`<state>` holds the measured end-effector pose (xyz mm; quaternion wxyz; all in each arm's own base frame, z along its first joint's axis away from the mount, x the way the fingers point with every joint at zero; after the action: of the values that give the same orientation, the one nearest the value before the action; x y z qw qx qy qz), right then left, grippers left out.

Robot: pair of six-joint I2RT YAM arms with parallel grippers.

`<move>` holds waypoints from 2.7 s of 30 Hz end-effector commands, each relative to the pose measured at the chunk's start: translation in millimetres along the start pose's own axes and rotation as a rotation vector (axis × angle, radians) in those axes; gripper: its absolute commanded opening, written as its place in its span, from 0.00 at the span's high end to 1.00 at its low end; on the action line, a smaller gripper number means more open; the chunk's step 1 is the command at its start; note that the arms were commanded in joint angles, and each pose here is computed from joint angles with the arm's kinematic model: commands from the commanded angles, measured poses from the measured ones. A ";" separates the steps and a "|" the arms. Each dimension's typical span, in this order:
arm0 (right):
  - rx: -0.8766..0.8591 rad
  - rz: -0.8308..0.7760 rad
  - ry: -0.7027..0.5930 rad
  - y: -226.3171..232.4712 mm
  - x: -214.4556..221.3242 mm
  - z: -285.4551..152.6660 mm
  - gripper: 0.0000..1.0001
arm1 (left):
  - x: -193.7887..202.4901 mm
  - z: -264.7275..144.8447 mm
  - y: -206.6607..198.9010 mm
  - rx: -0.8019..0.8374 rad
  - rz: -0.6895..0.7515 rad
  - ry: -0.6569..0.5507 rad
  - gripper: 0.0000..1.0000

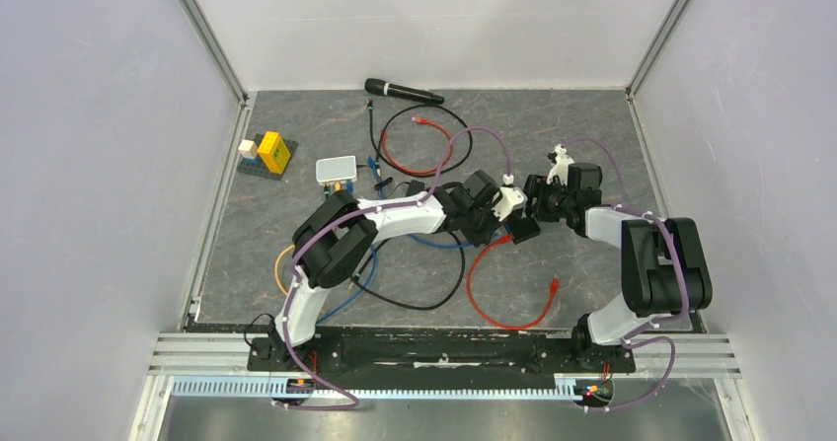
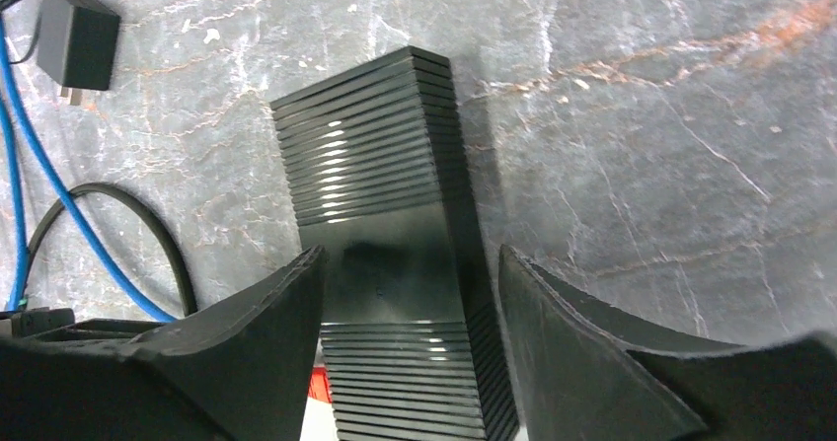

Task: Insert the plug into the switch port
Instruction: Insert the connector into the switch port.

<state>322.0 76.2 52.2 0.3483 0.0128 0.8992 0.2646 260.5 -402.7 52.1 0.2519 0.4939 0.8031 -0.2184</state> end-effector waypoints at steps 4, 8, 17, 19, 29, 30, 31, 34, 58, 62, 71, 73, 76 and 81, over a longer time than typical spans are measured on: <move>0.134 -0.009 0.038 -14.0 5.0 -18.1 0.32 | -13.2 6.4 -0.6 -0.019 -0.035 -0.021 0.98; 0.095 -0.014 0.060 -10.7 12.3 -18.0 0.39 | -19.6 7.6 1.1 -0.027 -0.046 -0.003 0.98; 0.044 -0.023 0.107 -10.3 28.1 -12.5 0.48 | -18.8 9.4 -5.2 0.008 -0.106 0.084 0.98; 0.036 -0.023 0.107 -9.7 29.4 -12.4 0.50 | -17.6 11.1 -4.0 0.004 -0.118 0.106 0.98; -0.010 -0.013 0.120 -4.9 35.9 -12.0 0.54 | -13.0 18.2 -3.8 0.006 -0.142 0.152 0.98; -0.013 -0.010 0.123 -4.6 36.8 -11.5 0.54 | -11.6 18.4 -2.6 -0.001 -0.141 0.160 0.98; -0.015 -0.006 0.128 -4.8 38.2 -11.2 0.54 | -9.7 18.8 -1.9 -0.011 -0.141 0.170 0.98; -0.014 -0.003 0.133 -5.2 40.4 -11.1 0.54 | -5.6 18.4 -0.5 -0.022 -0.145 0.195 0.98; -0.042 0.043 0.147 -9.6 56.1 -16.6 0.50 | -0.2 27.0 1.9 -0.038 -0.170 0.242 0.98; -0.061 0.052 0.154 -9.0 61.2 -16.2 0.53 | 10.1 28.2 3.9 -0.047 -0.149 0.262 0.98; -0.076 0.048 0.143 -6.8 59.1 -17.0 0.54 | 15.9 25.4 4.9 -0.055 -0.138 0.308 0.98; -0.074 0.047 0.141 -6.8 59.1 -17.4 0.54 | 16.3 22.7 3.7 -0.049 -0.134 0.313 0.98; -0.070 0.048 0.145 -7.5 61.1 -17.7 0.54 | 14.6 19.6 0.0 -0.029 -0.135 0.281 0.86; -0.067 0.047 0.148 -8.3 63.4 -18.1 0.54 | 5.8 13.5 -1.2 -0.029 -0.133 0.214 0.81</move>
<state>298.1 70.1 47.1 0.3477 -0.0084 0.8870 0.3038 272.3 -418.5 53.6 0.1811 0.4605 0.8504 -0.1787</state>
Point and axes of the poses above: each gripper's point midway between its finger pads, its own z axis out along the fingers, its own y axis along the line the jaws close on, x = y × z, the point moved 4 cm from there along -z, back along the fingers, and after that the axes turned 1 degree about z, right-handed, at the moved point
